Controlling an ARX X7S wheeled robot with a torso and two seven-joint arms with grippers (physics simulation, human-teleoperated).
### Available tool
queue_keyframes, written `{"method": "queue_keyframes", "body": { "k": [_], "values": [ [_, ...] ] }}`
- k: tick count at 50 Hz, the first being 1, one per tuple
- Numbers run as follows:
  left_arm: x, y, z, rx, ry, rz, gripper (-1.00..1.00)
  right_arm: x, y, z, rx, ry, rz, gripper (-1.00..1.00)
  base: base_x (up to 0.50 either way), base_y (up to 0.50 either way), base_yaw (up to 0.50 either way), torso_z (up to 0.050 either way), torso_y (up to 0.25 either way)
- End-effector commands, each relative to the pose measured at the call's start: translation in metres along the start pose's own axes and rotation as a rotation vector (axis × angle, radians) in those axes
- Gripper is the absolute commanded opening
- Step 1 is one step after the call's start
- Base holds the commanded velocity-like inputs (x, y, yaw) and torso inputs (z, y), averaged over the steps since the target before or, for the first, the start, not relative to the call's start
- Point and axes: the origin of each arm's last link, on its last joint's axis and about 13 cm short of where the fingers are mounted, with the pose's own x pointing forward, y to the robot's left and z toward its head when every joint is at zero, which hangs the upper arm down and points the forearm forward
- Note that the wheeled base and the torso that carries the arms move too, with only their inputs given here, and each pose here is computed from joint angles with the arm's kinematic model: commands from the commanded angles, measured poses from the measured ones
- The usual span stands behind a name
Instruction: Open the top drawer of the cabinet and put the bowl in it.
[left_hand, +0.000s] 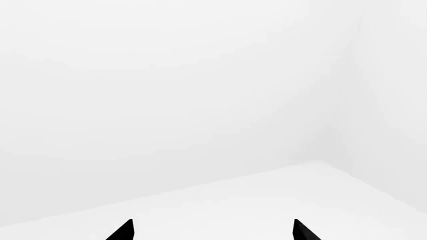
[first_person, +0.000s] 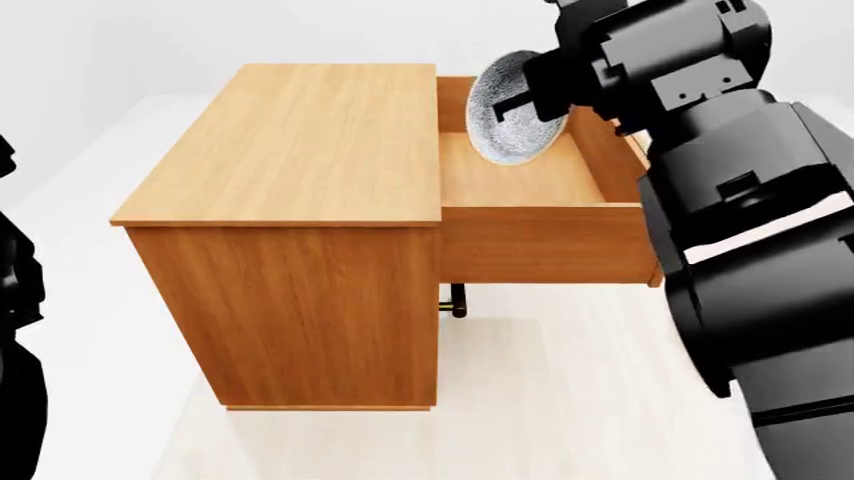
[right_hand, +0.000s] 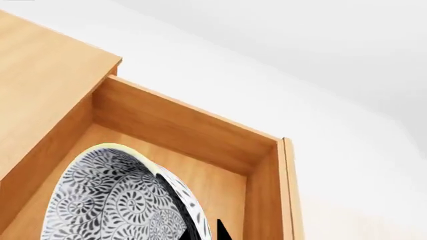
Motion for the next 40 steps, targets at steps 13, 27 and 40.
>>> {"method": "queue_keyframes", "body": {
  "k": [13,27,40],
  "values": [
    [0.0,0.001,-0.001,-0.008,-0.002,-0.012,1.0,0.015,0.007,-0.027,0.057,0.067,0.017,-1.0,0.0,0.0,0.0,0.0,0.0],
    [0.0,0.001,-0.003,-0.013,-0.002,-0.017,1.0,0.021,0.013,-0.035,0.084,0.071,0.055,-1.0,0.0,0.0,0.0,0.0,0.001],
    [0.0,0.001,-0.003,-0.02,-0.001,-0.018,1.0,0.024,0.011,-0.041,0.199,0.055,0.085,-1.0,0.0,0.0,0.0,0.0,0.0]
  ]
}}
